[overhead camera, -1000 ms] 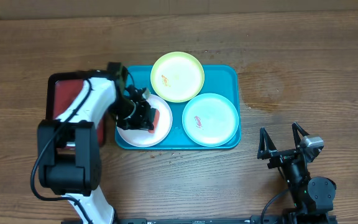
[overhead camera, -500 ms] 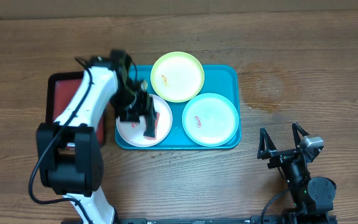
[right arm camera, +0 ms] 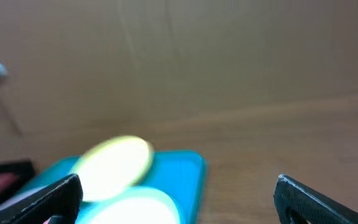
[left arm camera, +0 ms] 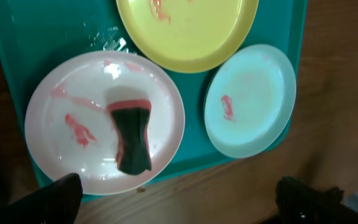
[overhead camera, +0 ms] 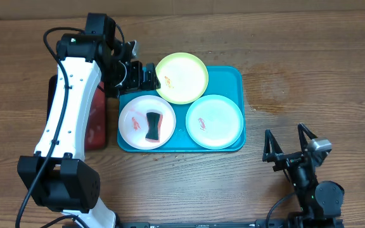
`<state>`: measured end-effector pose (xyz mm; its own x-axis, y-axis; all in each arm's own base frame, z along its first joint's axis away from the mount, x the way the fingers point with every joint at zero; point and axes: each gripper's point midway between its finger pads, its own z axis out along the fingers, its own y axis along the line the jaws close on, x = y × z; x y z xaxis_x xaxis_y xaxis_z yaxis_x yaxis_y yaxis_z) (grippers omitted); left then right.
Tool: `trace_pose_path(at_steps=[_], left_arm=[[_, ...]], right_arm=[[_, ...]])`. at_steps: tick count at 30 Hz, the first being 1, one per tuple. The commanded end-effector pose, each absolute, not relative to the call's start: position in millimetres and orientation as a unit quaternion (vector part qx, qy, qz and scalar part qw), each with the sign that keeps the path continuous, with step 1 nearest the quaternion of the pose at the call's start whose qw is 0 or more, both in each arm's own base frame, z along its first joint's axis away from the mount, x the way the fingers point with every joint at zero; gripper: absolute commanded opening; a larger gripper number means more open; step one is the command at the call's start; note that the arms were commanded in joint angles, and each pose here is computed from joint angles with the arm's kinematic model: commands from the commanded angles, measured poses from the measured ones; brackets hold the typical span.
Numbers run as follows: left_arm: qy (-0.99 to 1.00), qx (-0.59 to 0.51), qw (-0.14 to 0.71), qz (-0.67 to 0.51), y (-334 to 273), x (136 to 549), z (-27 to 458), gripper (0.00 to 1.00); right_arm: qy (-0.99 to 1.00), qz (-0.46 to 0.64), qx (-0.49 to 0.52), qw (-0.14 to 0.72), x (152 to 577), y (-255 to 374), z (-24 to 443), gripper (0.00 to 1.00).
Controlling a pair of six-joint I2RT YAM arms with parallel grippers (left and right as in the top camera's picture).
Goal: Clean dirty plates on tray and stack at the side
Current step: 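Carry the sponge with the left gripper onto the white plate, then grasp the white plate's rim with the right gripper to hold it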
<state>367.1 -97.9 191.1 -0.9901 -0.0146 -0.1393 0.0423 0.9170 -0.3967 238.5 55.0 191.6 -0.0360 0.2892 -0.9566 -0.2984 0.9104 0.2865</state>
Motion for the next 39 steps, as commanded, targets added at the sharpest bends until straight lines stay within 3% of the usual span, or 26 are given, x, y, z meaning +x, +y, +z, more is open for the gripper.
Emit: trace_pose_path(at_steps=[1,4,7,10,14,20,23,28,30,34,39], left_arm=[[0.976,0.044,0.055,-0.205,-102,360,180,1.0],[0.977,0.042,0.049,-0.205,-101,358,173,1.0],[0.976,0.042,0.051,-0.206,-102,359,170,1.0],[0.976,0.042,0.051,-0.206,-102,359,170,1.0],[0.977,0.041,0.045,-0.206,-102,357,170,1.0],[0.977,0.04,0.042,-0.207,-102,355,170,1.0],[0.976,0.041,0.044,-0.207,-102,356,170,0.89],[0.977,0.041,0.046,-0.205,-101,357,170,0.84],[0.977,0.041,0.046,-0.206,-101,357,170,0.82],[0.979,0.04,0.044,-0.196,-98,356,168,0.78],[0.986,0.036,0.038,-0.159,-86,354,163,0.76]], right_arm=[[0.691,0.377,-0.031,0.615,217,101,186,1.0],[0.676,0.436,-0.007,0.595,211,107,198,1.0],[0.567,0.487,-0.032,0.663,191,106,269,1.0],[0.475,0.471,-0.057,0.741,166,94,333,1.0],[0.517,0.396,-0.047,0.757,169,84,373,1.0],[0.707,0.297,-0.091,0.635,193,93,385,1.0],[0.742,0.372,-0.151,0.537,187,125,398,1.0],[0.7,0.529,-0.225,0.424,183,164,435,0.99],[0.709,0.551,-0.192,0.396,203,167,433,0.79],[0.76,0.53,-0.125,0.355,246,179,398,0.67],[0.87,0.395,-0.042,0.292,278,203,308,0.72]])
